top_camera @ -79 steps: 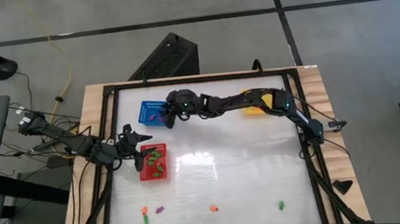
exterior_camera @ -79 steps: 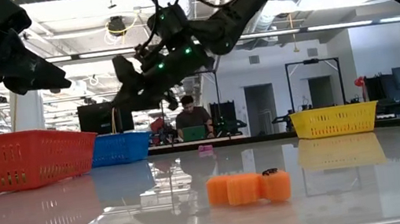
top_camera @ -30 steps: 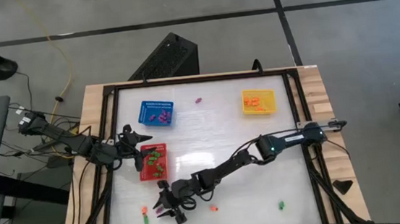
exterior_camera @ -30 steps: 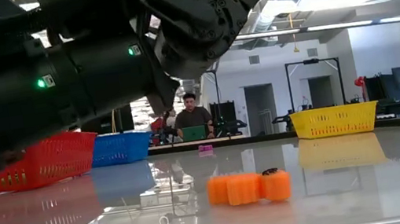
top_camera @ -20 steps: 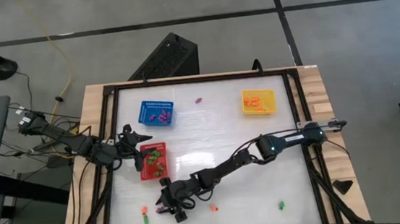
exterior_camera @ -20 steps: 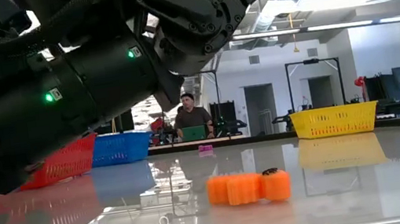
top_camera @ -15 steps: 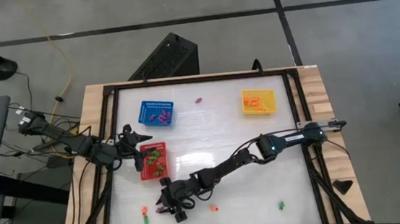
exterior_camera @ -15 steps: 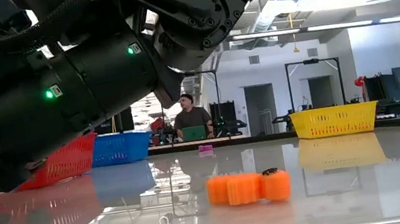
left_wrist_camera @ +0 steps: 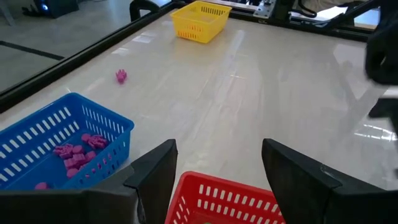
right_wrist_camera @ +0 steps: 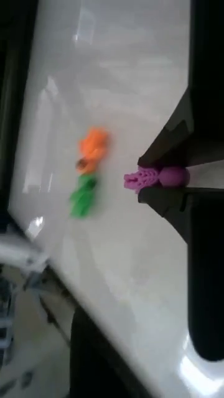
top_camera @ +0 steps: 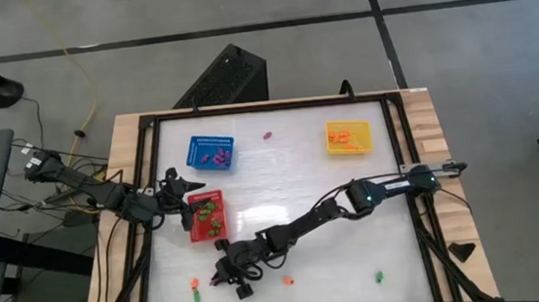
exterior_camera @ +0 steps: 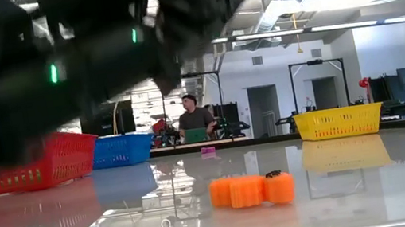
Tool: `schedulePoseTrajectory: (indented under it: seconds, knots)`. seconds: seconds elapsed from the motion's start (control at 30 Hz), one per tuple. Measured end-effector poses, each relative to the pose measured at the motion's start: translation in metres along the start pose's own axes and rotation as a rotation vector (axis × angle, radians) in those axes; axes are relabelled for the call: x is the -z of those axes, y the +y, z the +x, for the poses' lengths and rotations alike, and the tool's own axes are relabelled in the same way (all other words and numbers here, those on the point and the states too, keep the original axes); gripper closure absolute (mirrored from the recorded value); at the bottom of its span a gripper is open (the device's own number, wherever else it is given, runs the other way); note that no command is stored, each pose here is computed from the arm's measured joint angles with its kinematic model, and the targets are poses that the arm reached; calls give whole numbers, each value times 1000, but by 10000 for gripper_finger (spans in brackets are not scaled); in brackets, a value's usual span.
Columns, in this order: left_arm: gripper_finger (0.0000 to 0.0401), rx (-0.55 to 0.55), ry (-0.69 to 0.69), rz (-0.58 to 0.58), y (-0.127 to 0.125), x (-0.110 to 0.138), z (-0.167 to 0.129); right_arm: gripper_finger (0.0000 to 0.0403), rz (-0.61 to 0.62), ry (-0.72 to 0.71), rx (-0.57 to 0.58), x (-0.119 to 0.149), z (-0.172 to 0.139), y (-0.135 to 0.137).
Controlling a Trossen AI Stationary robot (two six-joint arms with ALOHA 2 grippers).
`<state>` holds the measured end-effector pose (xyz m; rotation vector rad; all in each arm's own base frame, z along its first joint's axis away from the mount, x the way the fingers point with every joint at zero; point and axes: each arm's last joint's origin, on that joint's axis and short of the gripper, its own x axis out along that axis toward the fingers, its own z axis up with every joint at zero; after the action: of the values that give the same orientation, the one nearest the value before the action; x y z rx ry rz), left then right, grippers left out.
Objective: Sort Halloween decoration
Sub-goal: Put the violet skeleton toy into the yellow bin
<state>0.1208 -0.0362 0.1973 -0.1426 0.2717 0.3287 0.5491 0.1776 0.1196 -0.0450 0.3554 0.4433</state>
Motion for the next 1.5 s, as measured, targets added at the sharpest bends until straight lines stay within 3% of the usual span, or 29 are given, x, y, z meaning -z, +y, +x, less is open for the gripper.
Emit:
schedulePoseTrajectory:
  seconds: [0.2,0.47,0.77,0.93,1.2,1.37,1.5]
  knots:
    - [175,0,0,1,0,0,0,335,-25,3,-75,-63,-39,-5]
    - [175,2,0,0,0,0,0,331,-161,144,42,-125,-116,-37]
    - [175,1,0,2,0,0,0,331,-119,255,188,-147,-190,-106]
    - [175,1,0,15,0,0,0,331,-69,207,305,-135,-200,-163]
    - [175,0,1,15,0,0,0,331,109,89,479,-84,-195,-253]
    - [175,-1,1,15,0,0,0,331,245,99,536,-52,-200,-287]
    - [175,-2,5,18,0,1,0,330,317,136,504,-32,-199,-297]
